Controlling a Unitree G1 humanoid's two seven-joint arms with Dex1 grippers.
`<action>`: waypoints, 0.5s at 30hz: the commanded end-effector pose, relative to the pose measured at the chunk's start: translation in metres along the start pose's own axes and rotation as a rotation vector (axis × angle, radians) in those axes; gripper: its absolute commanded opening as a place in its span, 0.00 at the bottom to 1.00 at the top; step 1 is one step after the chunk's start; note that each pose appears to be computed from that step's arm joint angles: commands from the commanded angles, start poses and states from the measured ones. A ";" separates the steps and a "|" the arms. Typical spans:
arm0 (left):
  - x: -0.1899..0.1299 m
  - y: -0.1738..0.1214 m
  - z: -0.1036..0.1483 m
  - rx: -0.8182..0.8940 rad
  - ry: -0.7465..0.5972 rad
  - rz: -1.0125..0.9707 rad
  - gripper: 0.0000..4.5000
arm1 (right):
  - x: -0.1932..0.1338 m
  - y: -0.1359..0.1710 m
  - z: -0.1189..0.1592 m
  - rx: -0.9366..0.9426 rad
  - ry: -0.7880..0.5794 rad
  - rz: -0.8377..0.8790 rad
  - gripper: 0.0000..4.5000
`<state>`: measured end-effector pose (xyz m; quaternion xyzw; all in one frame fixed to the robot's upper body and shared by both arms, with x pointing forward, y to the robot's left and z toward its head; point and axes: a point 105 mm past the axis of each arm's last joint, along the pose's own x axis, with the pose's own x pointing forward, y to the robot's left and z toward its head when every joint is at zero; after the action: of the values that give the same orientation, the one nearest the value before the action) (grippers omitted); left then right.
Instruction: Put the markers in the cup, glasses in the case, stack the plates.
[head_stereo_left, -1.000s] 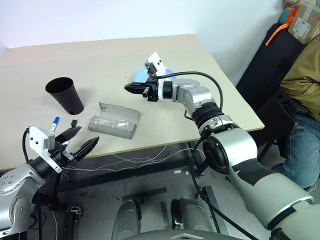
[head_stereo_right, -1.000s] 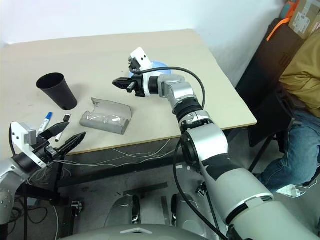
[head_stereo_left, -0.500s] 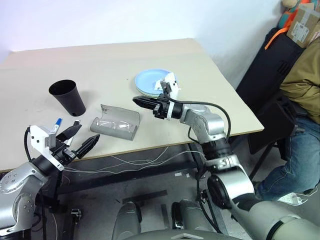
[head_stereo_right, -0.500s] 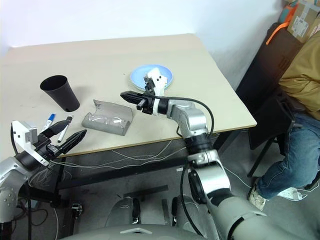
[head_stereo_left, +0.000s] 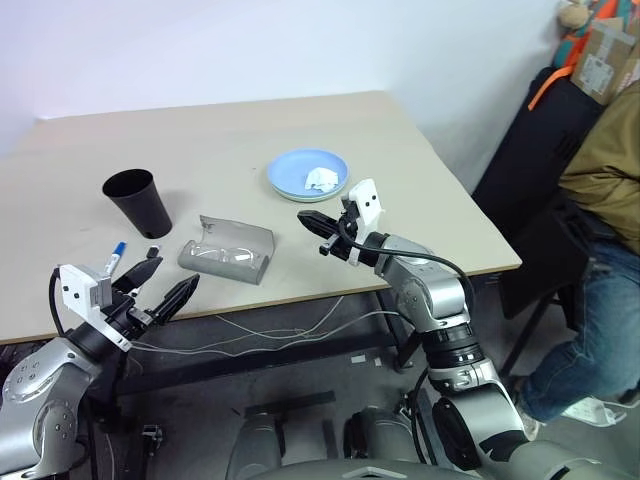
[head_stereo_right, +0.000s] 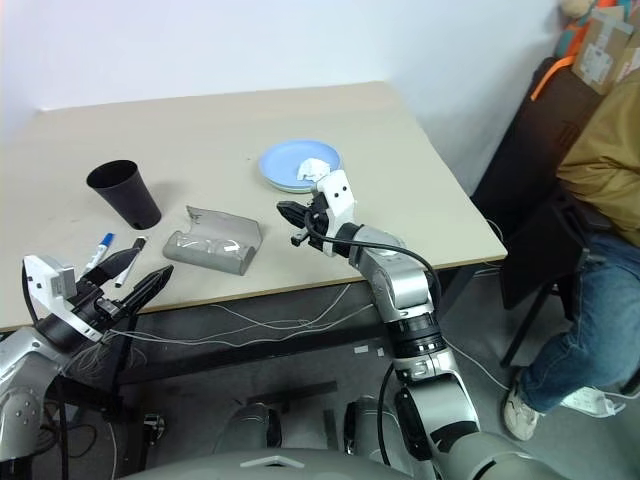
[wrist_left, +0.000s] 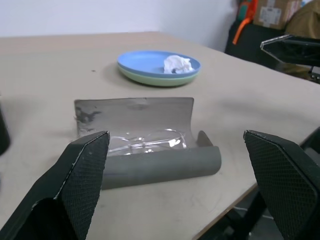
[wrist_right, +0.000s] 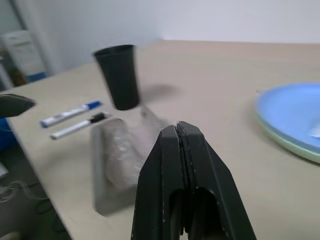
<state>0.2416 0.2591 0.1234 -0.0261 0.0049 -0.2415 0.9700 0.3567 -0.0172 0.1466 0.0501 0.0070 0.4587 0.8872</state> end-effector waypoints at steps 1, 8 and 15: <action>-0.008 -0.002 0.014 0.051 -0.026 -0.002 1.00 | 0.003 0.001 0.017 -0.030 -0.052 0.015 0.01; -0.016 -0.005 0.013 0.055 -0.016 0.017 1.00 | 0.012 -0.004 0.021 -0.007 -0.054 0.026 0.01; -0.019 -0.007 0.008 0.045 -0.007 0.024 1.00 | 0.030 -0.019 0.007 0.099 0.075 -0.017 0.01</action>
<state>0.2224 0.2641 0.1176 -0.0222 0.0234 -0.2263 0.9735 0.3850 -0.0084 0.1387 0.0649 0.0710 0.4511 0.8873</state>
